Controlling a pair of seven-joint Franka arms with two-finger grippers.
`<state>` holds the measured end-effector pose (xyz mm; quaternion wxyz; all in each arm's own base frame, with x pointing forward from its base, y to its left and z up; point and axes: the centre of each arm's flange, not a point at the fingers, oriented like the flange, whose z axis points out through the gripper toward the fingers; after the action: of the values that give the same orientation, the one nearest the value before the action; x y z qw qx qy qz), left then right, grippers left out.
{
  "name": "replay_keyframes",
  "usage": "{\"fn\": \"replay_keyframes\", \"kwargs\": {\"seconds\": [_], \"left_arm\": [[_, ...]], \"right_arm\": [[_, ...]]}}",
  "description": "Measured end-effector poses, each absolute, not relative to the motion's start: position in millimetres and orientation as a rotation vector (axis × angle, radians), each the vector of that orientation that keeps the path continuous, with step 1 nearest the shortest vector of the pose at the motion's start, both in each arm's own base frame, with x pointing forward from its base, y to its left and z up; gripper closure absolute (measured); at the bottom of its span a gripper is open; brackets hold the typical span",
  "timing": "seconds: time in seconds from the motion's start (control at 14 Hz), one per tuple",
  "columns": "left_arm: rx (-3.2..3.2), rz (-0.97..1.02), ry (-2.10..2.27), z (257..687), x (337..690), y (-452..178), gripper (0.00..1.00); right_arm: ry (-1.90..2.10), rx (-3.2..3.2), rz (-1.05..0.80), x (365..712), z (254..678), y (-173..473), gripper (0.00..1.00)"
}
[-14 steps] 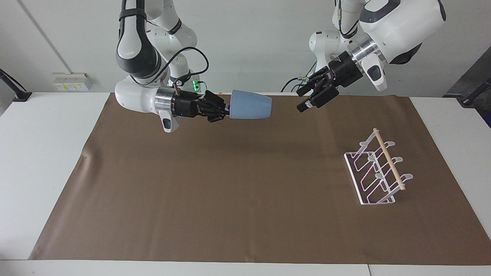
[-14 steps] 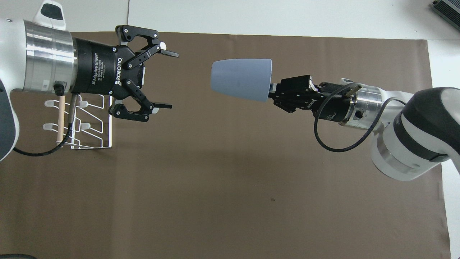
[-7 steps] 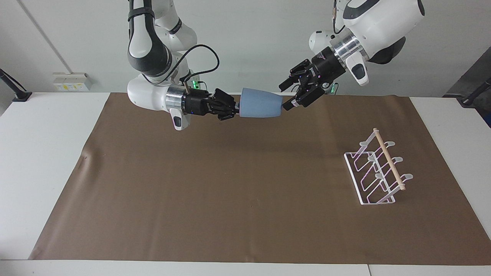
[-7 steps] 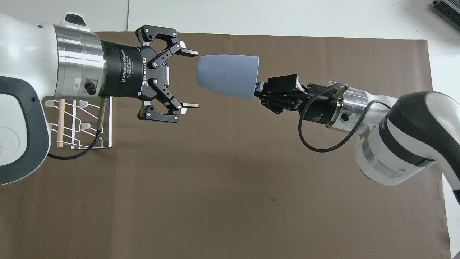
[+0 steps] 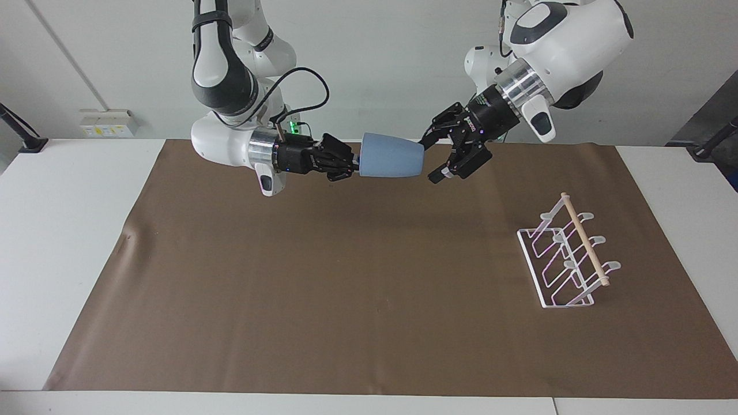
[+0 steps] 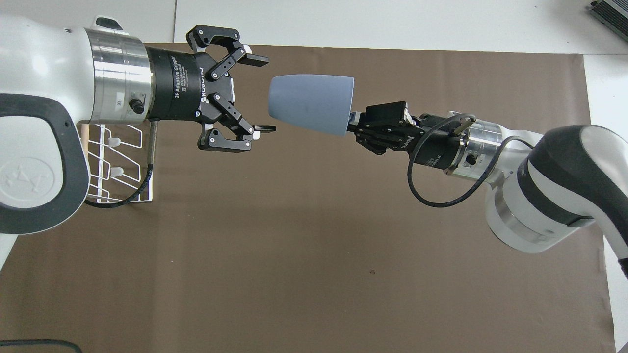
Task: Hang cup on cup holder
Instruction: 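Close the left gripper around the cup's open end near the right gripper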
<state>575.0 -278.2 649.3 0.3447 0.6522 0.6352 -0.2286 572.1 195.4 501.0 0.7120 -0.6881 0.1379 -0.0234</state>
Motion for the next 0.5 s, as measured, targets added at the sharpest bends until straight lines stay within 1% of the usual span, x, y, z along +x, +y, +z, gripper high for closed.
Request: {"fn": "replay_keyframes", "kwargs": {"seconds": [0.5], "left_arm": [[1.684, -0.658, 1.682, 648.0, 563.6, -309.7, 0.0]], "right_arm": [[0.306, -1.526, -0.052, 572.1, 501.0, 195.5, 0.96]]}}
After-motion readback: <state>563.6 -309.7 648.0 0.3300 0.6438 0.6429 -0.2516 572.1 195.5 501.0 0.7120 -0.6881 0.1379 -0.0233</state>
